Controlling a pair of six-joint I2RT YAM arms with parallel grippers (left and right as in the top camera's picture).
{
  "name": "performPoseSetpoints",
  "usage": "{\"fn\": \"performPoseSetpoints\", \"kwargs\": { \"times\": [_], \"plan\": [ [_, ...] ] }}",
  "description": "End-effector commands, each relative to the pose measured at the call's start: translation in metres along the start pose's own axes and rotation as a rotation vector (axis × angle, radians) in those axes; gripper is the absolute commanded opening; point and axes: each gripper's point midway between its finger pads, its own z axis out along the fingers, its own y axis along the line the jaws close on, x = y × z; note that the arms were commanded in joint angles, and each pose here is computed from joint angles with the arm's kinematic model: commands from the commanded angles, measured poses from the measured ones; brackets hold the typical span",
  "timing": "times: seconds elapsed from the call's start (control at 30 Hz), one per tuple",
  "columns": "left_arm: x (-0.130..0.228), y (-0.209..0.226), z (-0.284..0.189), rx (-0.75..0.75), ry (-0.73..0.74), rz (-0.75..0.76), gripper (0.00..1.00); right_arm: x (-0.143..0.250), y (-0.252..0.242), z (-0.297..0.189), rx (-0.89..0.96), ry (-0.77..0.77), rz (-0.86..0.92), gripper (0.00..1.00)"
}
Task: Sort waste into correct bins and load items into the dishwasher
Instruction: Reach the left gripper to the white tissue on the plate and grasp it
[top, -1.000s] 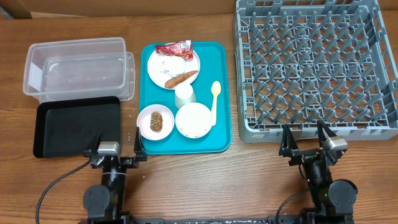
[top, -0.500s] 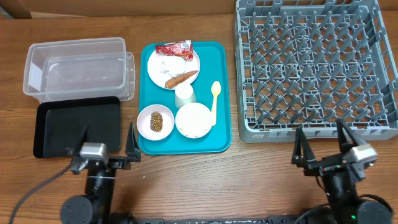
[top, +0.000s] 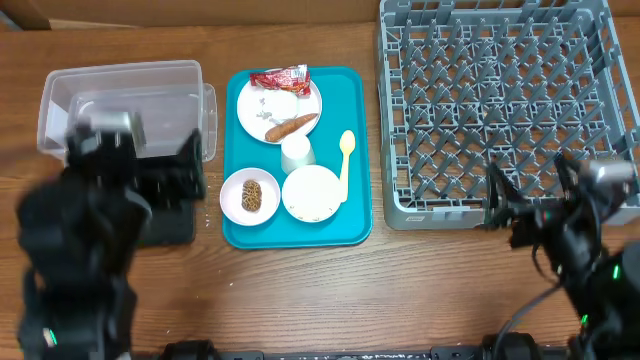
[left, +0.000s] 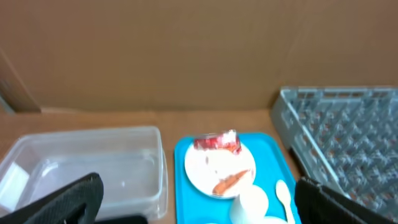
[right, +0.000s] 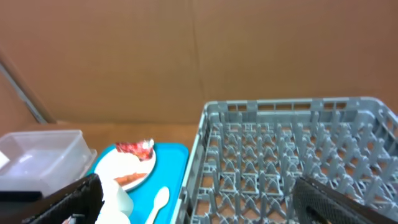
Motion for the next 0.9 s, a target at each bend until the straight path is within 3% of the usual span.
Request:
{"fn": "performPoseSetpoints", "kwargs": {
  "times": [0.0,0.17,0.3,0.63,0.73,0.87],
  "plan": [
    [-0.023,-0.012,0.025,0.041,0.073,0.026,1.00,-0.025,-0.001,0.010,0.011,0.040,-0.042,1.00],
    [-0.034,-0.034,0.087,0.051,0.242,0.060,1.00,-0.029,-0.005,0.037,0.022,0.221,-0.002,1.00],
    [-0.021,-0.049,0.137,-0.020,0.392,0.132,1.00,-0.018,-0.011,0.057,0.037,0.390,0.034,1.00],
    [0.102,-0.072,0.246,-0.003,0.766,0.207,1.00,0.029,-0.018,0.095,0.039,0.631,0.145,1.00],
    [0.120,-0.074,0.283,0.001,0.749,0.197,1.00,0.032,-0.011,0.099,-0.006,0.646,0.163,1.00],
    [0.123,-0.079,0.326,-0.039,0.652,0.046,1.00,0.032,-0.011,0.099,-0.009,0.646,0.164,1.00]
  ]
}}
